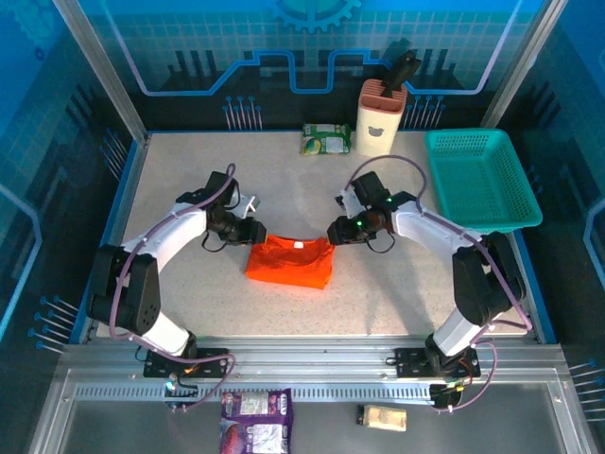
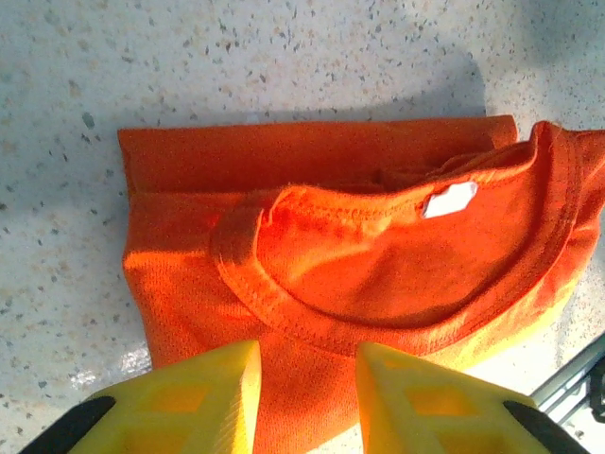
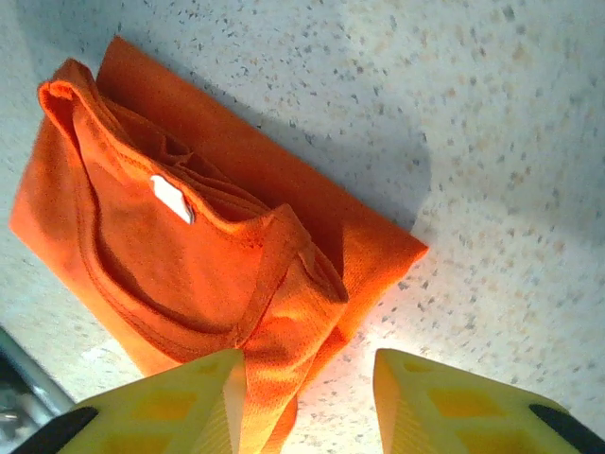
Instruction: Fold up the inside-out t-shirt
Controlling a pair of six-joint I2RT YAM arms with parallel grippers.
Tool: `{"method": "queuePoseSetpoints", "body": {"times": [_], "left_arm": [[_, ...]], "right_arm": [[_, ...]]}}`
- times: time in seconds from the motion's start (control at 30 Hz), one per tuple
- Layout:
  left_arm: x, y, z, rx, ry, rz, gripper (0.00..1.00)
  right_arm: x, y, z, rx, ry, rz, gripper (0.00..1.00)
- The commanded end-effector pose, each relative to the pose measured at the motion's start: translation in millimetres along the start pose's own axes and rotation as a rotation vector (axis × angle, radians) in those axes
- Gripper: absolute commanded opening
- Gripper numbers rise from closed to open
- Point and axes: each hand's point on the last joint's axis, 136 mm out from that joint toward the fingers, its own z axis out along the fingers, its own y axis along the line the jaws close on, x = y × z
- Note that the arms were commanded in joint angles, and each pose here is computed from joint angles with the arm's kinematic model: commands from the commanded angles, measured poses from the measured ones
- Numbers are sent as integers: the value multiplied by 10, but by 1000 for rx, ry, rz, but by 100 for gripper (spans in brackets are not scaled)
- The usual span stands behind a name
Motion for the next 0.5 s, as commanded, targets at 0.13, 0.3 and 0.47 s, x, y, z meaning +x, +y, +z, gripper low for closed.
{"method": "queuePoseSetpoints", "body": {"times": [0.13, 0.3, 0.47], "left_arm": [[133, -123, -38, 79, -15, -26, 31], [223, -67, -16, 61, -8, -38, 31], [265, -44, 29, 67, -3, -74, 31]], "right_arm": [[-86, 177, 159, -183, -21, 194, 46], [-91, -38, 340, -137, 2, 230, 21], [-110, -409, 464, -19, 6, 251, 0]]}}
